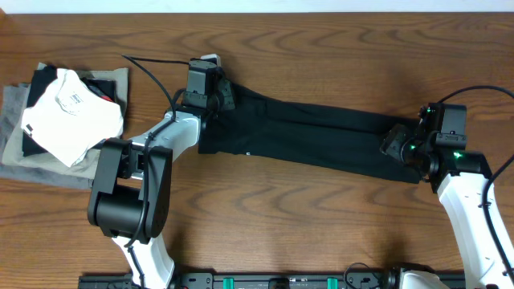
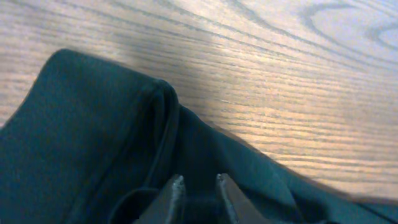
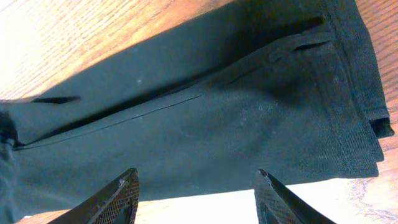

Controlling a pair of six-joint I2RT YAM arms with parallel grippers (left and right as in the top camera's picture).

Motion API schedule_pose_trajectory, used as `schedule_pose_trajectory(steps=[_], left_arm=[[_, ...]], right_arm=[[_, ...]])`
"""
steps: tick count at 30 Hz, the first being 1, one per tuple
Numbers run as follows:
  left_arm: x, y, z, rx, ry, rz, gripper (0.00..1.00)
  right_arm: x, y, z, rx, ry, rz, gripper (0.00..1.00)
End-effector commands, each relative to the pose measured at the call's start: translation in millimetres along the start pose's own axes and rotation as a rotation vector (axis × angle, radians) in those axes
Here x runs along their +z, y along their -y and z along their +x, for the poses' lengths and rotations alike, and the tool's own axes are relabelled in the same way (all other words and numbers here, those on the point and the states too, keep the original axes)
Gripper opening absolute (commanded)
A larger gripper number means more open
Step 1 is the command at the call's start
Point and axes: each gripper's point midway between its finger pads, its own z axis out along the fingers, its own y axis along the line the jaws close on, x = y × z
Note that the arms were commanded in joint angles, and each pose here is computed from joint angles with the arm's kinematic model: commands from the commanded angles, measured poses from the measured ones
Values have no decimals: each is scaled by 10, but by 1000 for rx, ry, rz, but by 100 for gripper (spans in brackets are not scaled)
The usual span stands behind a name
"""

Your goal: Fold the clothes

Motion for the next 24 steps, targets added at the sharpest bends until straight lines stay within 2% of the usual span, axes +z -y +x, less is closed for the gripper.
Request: schedule_pose_trajectory(steps=[1,8,14,18,23,24], left_arm=[[-28,-41,-28,28,-2,-24,23],[-618,60,-224,24,-8,-29,24],[-1055,202,-498,30,74,0,26],[-1047,103,-239,-140,-29,-41,19],[-774,-73,185,-283,-170,-116,19],[-703,-92,246,-306,-187,-121,14]], right_arm=[[21,5,22,-21,-10,12,58],[19,58,23,-30,-7,40,58],[23,50,-29,-32,15,41,58],[24,51,-28,-33,15,41,58],[39,47,-38,-32,16,40,58],[45,44,-45,-33,18,39,58]])
